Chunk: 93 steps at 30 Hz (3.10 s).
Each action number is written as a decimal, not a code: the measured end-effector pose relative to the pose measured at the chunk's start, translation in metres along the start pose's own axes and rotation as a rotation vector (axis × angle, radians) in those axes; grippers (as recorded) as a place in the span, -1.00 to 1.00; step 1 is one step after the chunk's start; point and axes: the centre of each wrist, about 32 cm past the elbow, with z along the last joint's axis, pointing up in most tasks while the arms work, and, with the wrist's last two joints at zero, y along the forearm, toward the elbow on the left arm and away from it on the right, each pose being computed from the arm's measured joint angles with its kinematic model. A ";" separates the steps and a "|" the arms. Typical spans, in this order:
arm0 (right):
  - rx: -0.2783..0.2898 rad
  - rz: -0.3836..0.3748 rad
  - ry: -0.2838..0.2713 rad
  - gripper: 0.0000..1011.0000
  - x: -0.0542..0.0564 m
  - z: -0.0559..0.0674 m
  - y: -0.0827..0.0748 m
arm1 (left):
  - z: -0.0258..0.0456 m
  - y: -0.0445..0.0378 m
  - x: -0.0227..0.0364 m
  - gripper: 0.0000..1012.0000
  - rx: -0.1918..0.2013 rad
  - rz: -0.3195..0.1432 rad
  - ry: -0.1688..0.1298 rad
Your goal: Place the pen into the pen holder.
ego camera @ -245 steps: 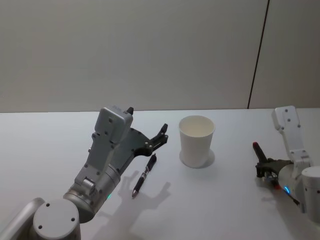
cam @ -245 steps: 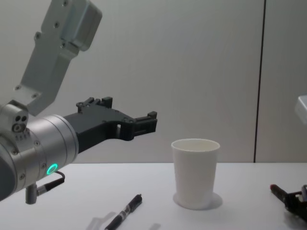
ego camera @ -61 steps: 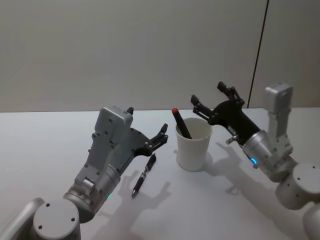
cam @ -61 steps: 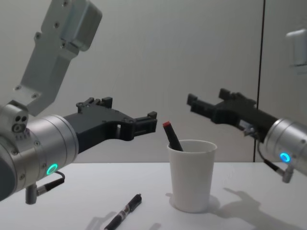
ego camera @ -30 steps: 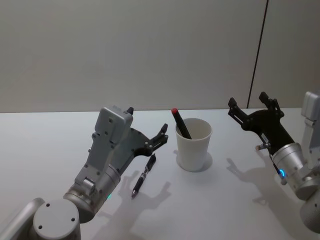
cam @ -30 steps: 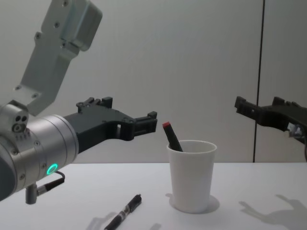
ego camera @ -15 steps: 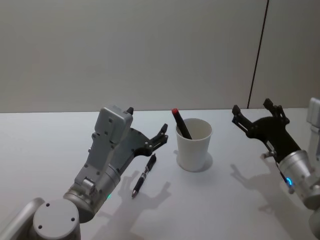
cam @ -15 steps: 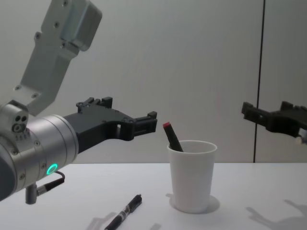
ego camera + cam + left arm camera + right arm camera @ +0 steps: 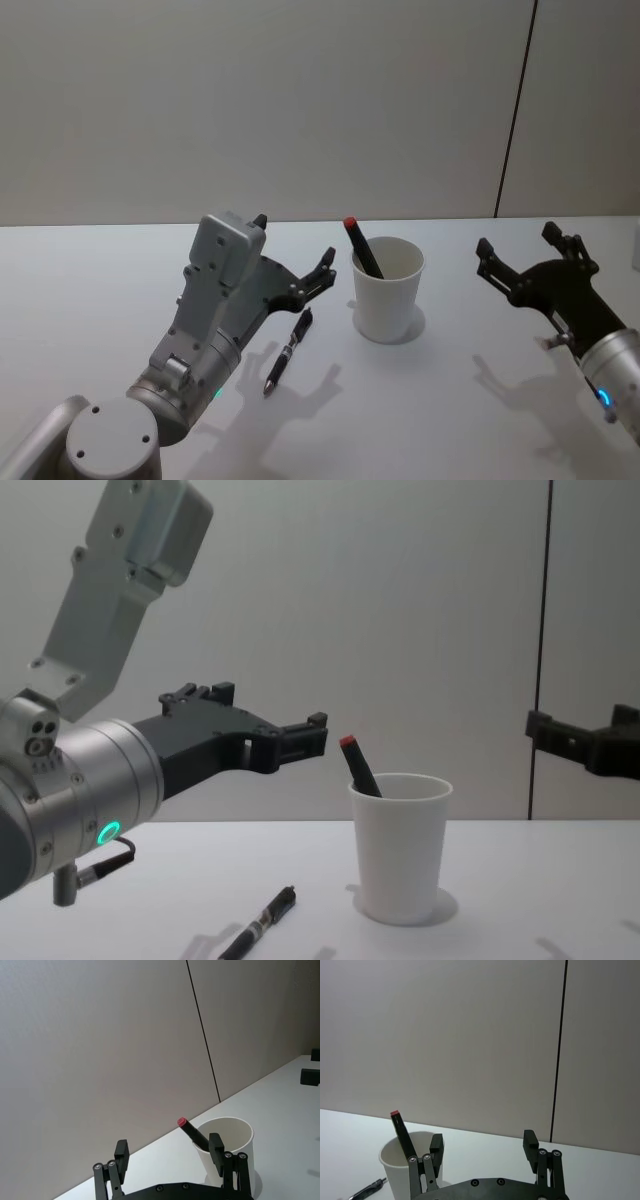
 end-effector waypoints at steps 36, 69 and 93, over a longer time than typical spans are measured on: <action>-0.064 0.010 -0.038 0.98 -0.011 0.019 -0.038 | 0.0006 0.0042 0.0034 0.98 0.010 -0.029 0.021; -0.064 0.010 -0.037 0.98 -0.011 0.019 -0.038 | 0.0085 0.0250 0.0348 0.98 0.325 -0.163 0.136; -0.064 0.010 -0.037 0.98 -0.011 0.019 -0.038 | 0.0019 -0.0066 0.0315 0.98 0.530 -0.189 0.114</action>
